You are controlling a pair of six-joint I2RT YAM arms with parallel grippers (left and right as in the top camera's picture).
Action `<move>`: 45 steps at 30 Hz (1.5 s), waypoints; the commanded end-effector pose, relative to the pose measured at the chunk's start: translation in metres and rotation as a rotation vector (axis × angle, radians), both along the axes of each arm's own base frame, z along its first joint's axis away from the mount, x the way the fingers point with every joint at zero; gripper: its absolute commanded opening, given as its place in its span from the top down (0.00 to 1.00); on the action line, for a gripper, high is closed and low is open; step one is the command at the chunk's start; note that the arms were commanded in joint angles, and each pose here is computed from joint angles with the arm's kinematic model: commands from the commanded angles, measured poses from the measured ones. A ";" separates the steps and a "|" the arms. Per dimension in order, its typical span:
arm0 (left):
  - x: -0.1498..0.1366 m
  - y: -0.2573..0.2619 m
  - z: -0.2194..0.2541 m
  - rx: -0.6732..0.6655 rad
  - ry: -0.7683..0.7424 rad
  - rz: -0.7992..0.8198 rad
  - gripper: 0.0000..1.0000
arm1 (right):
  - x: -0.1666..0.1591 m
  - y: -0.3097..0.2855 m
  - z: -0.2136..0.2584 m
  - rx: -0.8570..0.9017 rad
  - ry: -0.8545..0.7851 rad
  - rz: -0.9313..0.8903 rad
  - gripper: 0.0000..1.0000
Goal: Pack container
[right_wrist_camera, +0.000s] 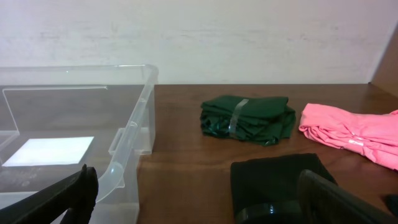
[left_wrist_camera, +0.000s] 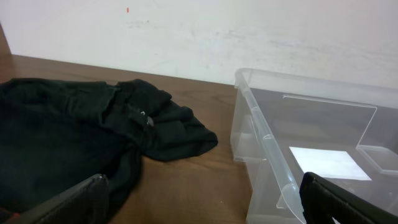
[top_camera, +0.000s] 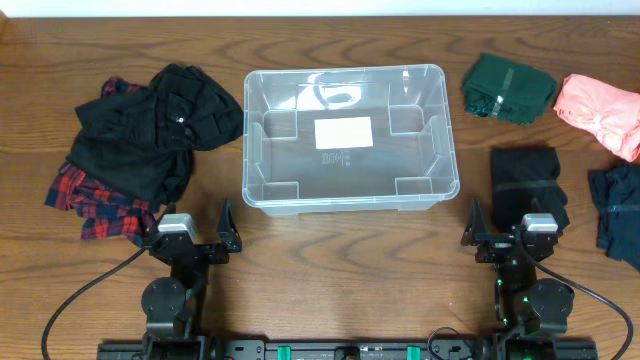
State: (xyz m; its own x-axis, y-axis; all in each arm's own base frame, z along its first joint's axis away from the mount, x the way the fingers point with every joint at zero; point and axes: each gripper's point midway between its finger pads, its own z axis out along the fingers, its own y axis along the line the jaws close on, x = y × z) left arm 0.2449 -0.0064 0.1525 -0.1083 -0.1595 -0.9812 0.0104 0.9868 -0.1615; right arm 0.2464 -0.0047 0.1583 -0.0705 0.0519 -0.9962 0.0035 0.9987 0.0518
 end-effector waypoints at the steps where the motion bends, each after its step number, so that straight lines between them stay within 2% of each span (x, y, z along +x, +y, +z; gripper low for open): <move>1: -0.001 0.001 -0.016 0.017 0.048 0.002 0.02 | 0.000 0.002 -0.001 -0.012 -0.001 0.007 0.01; 45: -0.001 -0.002 -0.015 0.007 0.047 -0.014 0.02 | 0.000 0.002 -0.001 -0.012 -0.001 0.007 0.01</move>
State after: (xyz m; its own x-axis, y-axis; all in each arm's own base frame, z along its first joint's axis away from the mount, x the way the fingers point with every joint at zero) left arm 0.2449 -0.0065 0.1525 -0.1084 -0.1598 -0.9812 0.0111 0.9867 -0.1620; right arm 0.2464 -0.0047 0.1583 -0.0705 0.0519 -0.9962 0.0035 0.9987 0.0518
